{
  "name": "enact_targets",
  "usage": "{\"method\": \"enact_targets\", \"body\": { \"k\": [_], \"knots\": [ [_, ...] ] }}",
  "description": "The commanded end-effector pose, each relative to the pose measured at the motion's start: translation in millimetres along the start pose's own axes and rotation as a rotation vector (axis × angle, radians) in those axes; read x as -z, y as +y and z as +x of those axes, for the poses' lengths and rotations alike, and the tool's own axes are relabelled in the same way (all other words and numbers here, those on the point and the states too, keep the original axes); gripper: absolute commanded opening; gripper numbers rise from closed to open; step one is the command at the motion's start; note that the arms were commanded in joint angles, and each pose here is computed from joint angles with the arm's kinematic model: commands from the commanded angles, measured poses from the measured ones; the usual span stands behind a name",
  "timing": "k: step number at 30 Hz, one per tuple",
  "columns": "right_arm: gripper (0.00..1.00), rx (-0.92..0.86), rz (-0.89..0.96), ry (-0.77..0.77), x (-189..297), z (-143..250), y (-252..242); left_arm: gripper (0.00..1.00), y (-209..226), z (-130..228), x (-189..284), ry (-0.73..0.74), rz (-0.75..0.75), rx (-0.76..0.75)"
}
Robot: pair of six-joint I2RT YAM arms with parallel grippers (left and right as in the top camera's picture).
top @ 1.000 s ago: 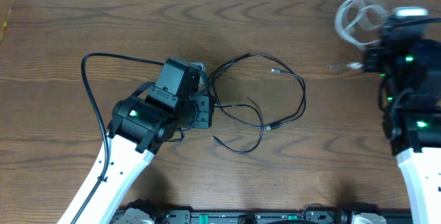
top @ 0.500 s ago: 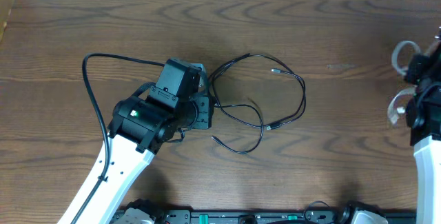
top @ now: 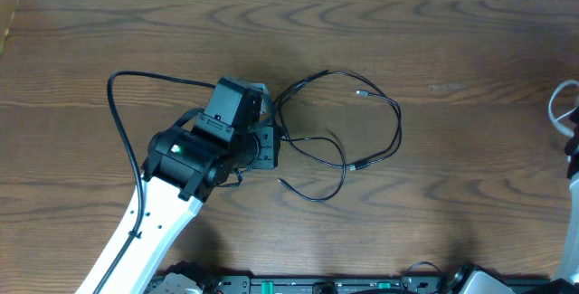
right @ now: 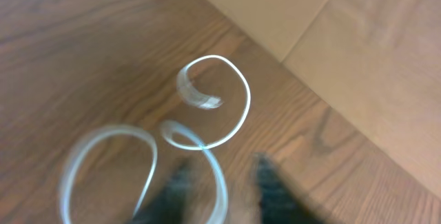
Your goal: Untangle cables
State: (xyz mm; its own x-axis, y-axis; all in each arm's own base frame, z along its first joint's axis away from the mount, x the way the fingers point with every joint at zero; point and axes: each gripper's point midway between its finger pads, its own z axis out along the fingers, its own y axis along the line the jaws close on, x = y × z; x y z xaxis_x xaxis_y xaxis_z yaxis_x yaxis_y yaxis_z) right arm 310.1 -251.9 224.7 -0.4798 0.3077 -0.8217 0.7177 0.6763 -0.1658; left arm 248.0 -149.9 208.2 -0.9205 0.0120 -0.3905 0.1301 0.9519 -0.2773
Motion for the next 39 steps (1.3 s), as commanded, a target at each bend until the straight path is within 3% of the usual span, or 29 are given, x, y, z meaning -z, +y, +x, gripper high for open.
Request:
{"method": "enact_targets", "body": {
  "k": [1, 3, 8, 11, 18, 22, 29, 35, 39],
  "knots": [
    [0.61, -0.064, -0.213, 0.007, 1, 0, 33, 0.47, 3, 1, -2, 0.005, -0.013, 0.014],
    [0.65, -0.063, -0.358, 0.015, 7, 0, 57, 0.47, 3, 1, -2, 0.004, -0.013, 0.014],
    [0.52, -0.047, -0.746, 0.056, 44, 8, 121, 0.47, 3, 1, -2, 0.004, -0.013, 0.014],
    [0.52, -0.021, -0.916, 0.13, 71, 25, 153, 0.47, 3, 1, -2, 0.004, -0.013, 0.014],
    [0.54, 0.085, -0.961, 0.382, 105, 92, 187, 0.47, 3, 1, -2, 0.004, -0.013, 0.014],
    [0.64, 0.162, -1.02, 0.418, 123, 113, 207, 0.49, 3, 1, -2, 0.006, -0.014, 0.015],
    [0.59, 0.375, -1.138, 0.42, 160, 142, 244, 0.49, 4, 1, -6, 0.016, -0.021, 0.015],
    [0.59, 0.517, -1.096, 0.533, 175, 172, 257, 0.49, 42, -3, -1, -0.024, -0.231, 0.008],
    [0.62, 0.652, -1.15, 0.504, 193, 178, 279, 0.5, 70, -2, 5, -0.021, -0.327, 0.074]
  ]
}}
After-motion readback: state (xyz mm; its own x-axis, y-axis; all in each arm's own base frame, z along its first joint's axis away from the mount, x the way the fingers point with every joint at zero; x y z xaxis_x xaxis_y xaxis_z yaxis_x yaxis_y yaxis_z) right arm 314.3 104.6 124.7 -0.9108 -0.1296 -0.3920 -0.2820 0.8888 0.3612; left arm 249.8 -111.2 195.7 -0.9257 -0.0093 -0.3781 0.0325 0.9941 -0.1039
